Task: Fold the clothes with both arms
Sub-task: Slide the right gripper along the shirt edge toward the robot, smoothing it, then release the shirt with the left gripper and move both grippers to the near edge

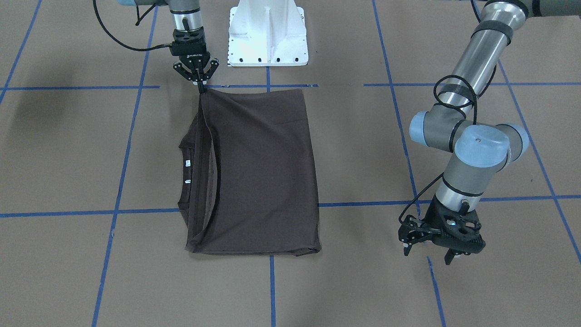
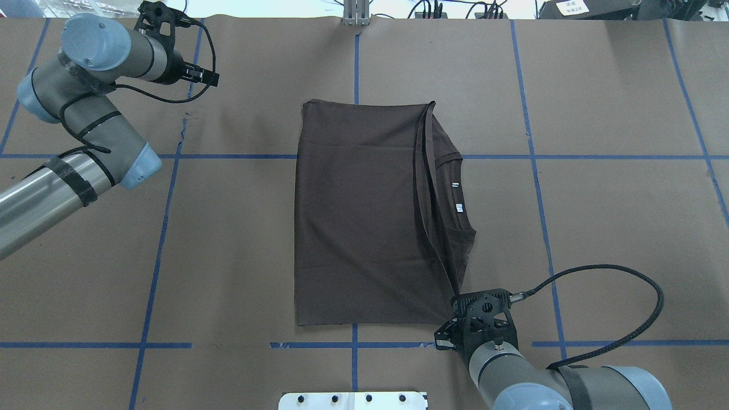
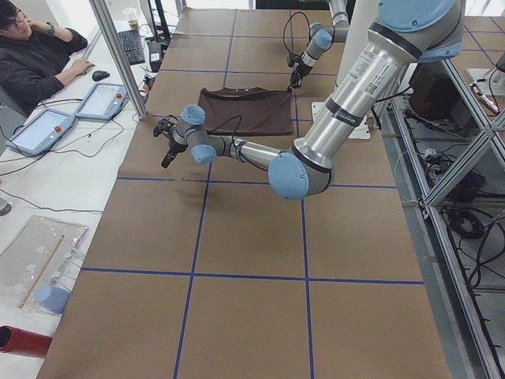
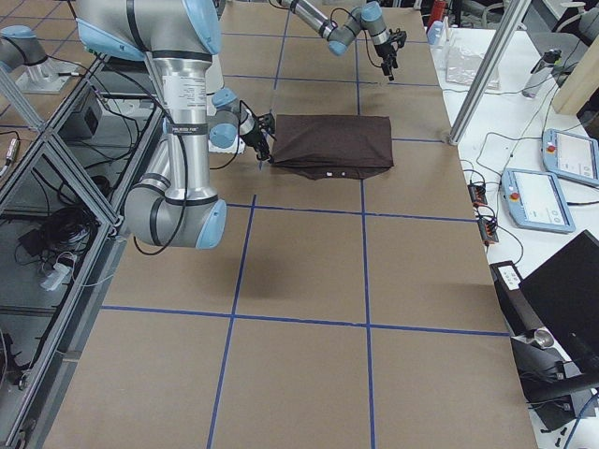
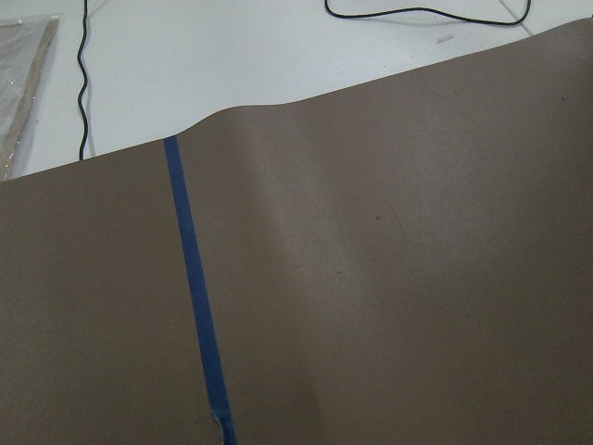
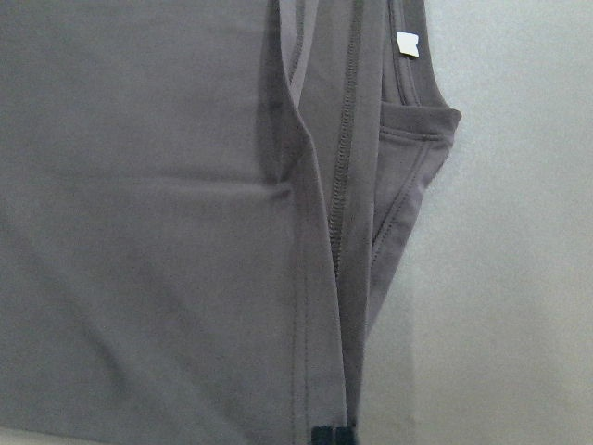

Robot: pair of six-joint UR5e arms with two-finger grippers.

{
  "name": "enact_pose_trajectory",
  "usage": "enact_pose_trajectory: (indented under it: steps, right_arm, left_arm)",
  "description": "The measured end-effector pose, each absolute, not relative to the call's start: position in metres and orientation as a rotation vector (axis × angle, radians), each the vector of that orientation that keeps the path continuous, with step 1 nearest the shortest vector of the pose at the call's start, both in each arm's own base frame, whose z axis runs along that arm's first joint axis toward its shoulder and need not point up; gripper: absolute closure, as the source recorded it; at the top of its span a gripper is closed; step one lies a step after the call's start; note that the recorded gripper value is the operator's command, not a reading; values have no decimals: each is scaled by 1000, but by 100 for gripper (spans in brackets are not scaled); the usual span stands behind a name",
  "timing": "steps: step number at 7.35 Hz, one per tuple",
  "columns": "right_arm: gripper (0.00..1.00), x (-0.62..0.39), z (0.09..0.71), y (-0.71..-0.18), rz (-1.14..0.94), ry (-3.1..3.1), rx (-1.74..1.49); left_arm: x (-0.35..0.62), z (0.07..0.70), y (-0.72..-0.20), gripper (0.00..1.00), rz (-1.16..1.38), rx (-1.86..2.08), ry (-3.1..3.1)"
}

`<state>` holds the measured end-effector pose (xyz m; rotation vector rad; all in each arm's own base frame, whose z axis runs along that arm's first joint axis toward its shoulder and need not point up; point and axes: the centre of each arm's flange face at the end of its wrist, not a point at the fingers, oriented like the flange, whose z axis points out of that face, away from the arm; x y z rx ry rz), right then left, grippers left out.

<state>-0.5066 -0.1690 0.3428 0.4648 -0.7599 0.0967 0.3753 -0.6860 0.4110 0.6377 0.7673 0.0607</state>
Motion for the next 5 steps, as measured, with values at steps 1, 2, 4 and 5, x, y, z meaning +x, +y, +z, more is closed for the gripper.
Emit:
enact_pose_trajectory:
  steps: [1, 2, 4, 5]
  right_arm:
    - [0, -507, 343, -167, 112, -765, 458]
    - [0, -505, 340, -167, 121, -777, 452]
    - [0, -484, 309, -173, 144, -854, 423]
    - [0, -466, 287, -181, 165, -911, 398]
  left_arm:
    - [375, 411, -686, 0, 60, 637, 768]
    - [376, 410, -686, 0, 57, 636, 771]
    - [387, 395, -676, 0, 41, 635, 807]
    - [401, 384, -662, 0, 34, 616, 851]
